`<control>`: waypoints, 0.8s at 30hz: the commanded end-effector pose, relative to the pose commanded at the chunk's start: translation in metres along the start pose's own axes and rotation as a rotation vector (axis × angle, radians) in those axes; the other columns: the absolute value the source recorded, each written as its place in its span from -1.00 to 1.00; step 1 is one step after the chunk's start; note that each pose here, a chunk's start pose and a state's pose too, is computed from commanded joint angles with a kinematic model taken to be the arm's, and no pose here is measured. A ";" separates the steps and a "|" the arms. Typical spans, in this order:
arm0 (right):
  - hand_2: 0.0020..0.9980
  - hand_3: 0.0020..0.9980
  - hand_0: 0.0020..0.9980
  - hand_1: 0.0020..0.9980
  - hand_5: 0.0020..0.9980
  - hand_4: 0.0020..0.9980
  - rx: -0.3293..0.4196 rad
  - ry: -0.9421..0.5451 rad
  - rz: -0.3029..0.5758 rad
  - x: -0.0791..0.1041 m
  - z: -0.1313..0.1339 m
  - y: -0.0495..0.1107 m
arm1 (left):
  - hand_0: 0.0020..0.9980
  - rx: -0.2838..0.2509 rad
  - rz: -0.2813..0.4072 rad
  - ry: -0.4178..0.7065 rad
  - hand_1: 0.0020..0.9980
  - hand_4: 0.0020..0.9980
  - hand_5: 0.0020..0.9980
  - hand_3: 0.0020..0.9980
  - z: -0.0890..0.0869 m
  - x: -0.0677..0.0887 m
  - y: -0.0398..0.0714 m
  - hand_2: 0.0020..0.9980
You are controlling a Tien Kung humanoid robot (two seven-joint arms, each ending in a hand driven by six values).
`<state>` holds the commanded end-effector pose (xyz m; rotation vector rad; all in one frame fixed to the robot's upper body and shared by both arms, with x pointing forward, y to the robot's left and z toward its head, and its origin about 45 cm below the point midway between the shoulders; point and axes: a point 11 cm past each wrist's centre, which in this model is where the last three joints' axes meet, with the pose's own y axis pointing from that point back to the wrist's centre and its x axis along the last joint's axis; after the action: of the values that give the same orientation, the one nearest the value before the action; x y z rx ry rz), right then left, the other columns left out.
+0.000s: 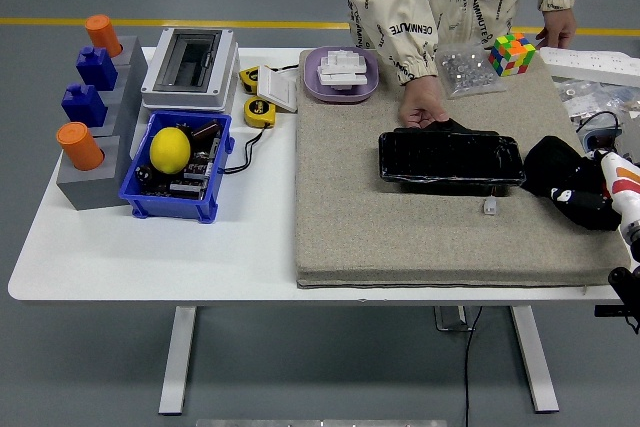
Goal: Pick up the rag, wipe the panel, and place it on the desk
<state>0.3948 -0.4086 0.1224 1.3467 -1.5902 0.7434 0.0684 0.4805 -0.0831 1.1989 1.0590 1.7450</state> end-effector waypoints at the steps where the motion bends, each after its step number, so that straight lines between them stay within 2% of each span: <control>1: 0.09 0.04 -0.05 0.05 -0.15 1.00 0.001 0.000 0.004 0.001 -0.001 0.000 | 0.21 0.000 0.000 0.000 0.27 0.27 -0.10 0.12 0.000 0.000 0.000 0.28; 2: 0.01 -0.02 -0.14 -0.03 -0.24 0.99 0.003 0.001 0.007 0.001 -0.001 -0.001 | 0.21 0.000 0.000 0.001 0.27 0.27 -0.11 0.12 0.000 0.000 0.000 0.28; 7: 0.01 -0.02 -0.14 -0.03 -0.24 0.99 0.004 0.005 0.013 0.001 -0.003 -0.001 | 0.21 0.001 -0.001 0.003 0.27 0.27 -0.11 0.12 0.000 -0.001 0.000 0.28; 8: -0.05 -0.04 -0.32 -0.14 -0.48 0.92 0.003 0.008 0.012 0.001 -0.003 -0.001 | 0.21 0.001 -0.001 0.003 0.27 0.27 -0.11 0.12 0.000 -0.001 0.000 0.28; 13: -0.05 -0.04 -0.32 -0.14 -0.48 0.92 -0.001 0.019 0.014 0.001 -0.001 0.000 | 0.21 0.002 -0.002 0.005 0.27 0.27 -0.11 0.12 -0.001 -0.001 0.000 0.28; 14: -0.09 -0.07 -0.41 -0.18 -0.67 1.00 -0.001 0.021 0.016 0.001 -0.001 0.000 | 0.21 0.002 -0.002 0.005 0.28 0.26 -0.11 0.12 -0.001 -0.001 0.000 0.28; 19: -0.09 -0.07 -0.41 -0.18 -0.67 1.00 -0.002 0.028 0.031 0.003 -0.001 -0.001 | 0.21 -0.001 -0.002 0.004 0.28 0.26 -0.11 0.12 0.001 -0.001 0.000 0.28; 20: -0.18 -0.17 -0.52 -0.28 -0.79 1.00 -0.004 0.030 0.035 0.004 -0.001 -0.001 | 0.21 -0.002 -0.002 0.004 0.27 0.26 -0.10 0.12 0.001 -0.001 0.000 0.28; 24: -0.18 -0.17 -0.52 -0.28 -0.79 1.00 -0.008 0.034 0.047 0.005 0.000 0.000 | 0.21 -0.003 -0.002 0.005 0.27 0.26 -0.10 0.12 0.002 -0.001 0.000 0.28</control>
<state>0.3951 -0.4111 0.1269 1.2883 -1.6005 0.7833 0.0701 0.4797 -0.0832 1.1918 1.0597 1.7477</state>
